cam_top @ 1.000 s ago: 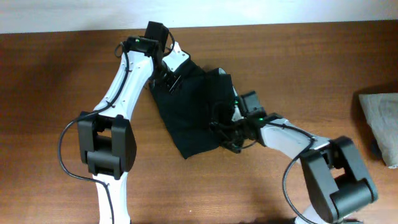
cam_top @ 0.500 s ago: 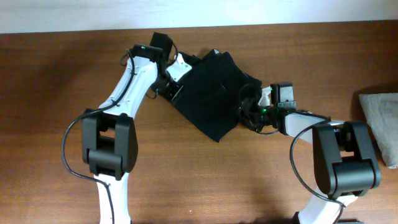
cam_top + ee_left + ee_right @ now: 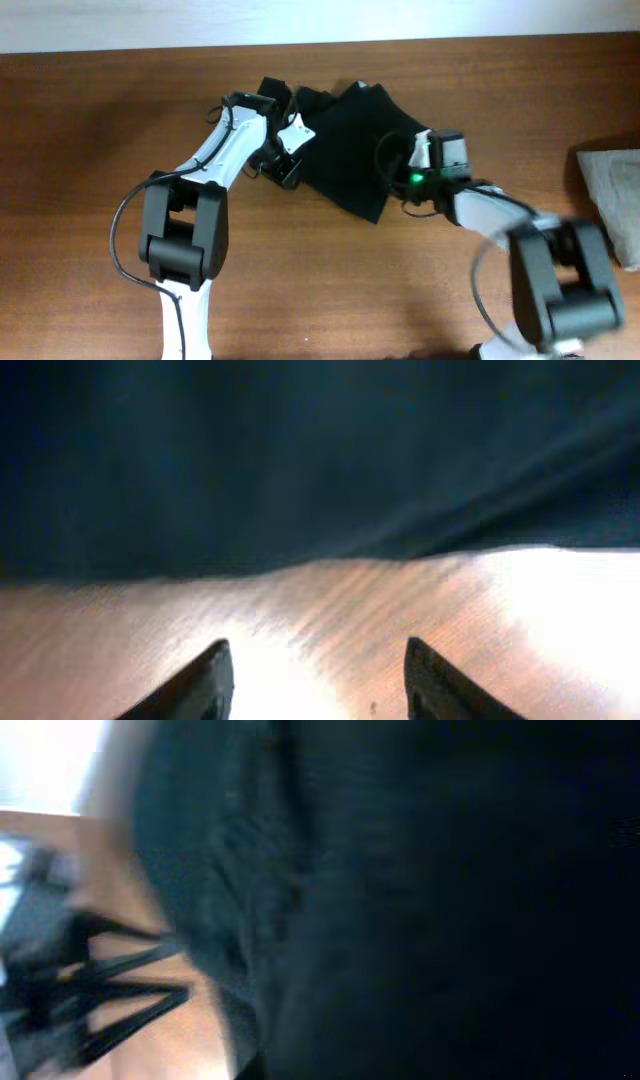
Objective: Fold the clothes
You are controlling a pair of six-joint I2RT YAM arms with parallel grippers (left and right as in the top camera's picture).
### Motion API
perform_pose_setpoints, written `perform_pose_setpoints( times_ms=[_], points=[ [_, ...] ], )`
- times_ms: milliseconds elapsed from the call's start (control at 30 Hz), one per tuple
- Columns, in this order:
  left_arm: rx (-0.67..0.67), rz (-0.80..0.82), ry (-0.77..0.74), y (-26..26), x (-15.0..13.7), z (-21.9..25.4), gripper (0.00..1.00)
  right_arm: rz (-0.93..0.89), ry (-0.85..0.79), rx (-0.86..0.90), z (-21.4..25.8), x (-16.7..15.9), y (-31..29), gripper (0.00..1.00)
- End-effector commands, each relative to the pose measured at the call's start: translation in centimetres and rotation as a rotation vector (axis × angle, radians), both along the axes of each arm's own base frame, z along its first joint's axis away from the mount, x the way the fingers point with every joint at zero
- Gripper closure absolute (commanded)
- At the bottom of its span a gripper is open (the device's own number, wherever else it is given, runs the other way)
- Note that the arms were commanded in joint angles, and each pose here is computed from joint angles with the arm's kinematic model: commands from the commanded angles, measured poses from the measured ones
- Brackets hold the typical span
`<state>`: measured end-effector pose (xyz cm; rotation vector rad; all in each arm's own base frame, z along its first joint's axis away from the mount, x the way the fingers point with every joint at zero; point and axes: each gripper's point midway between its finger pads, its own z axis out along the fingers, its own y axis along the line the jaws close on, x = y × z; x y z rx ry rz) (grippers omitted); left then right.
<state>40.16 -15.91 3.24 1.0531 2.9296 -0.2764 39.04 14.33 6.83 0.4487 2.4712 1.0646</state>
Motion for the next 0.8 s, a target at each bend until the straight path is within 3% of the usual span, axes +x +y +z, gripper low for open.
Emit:
perform_pose_setpoints(
  times_ms=[0,67,167,367,467,533,600,667,767],
  points=[
    [-0.033,0.077,-0.135,1.1,3.5,7.6,0.47,-0.030,-0.309,-0.023,11.8,0.3,-1.8,0.96],
    [-0.050,0.083,-0.194,1.2,4.5,11.3,0.46,-0.187,-0.435,-0.091,17.5,0.6,-6.1,0.96],
    [-0.054,0.099,-0.199,1.2,4.5,12.1,0.46,-0.399,-0.542,-0.139,22.8,2.6,-15.4,0.96],
    [-0.048,0.098,-0.178,1.1,3.9,12.0,0.46,-0.442,-0.763,-0.319,33.0,5.2,-31.1,0.96],
    [-0.037,0.098,-0.143,1.3,3.1,11.8,0.47,-0.414,-0.742,-0.478,32.7,4.8,-40.6,0.96],
    [-0.031,0.098,-0.126,1.5,2.7,11.8,0.47,-0.563,-0.518,-0.675,28.3,1.6,-47.6,0.96],
    [-0.027,0.098,-0.113,1.5,2.4,11.7,0.47,-0.610,-0.511,-0.685,28.1,-1.2,-50.6,0.96],
    [-0.031,0.098,-0.123,1.5,2.6,11.8,0.47,-0.632,-0.534,-0.582,28.5,-0.4,-49.9,0.96],
    [-0.031,0.094,-0.123,1.3,2.6,11.8,0.47,-0.557,-0.688,-0.578,30.4,4.9,-47.2,0.96]
  ],
)
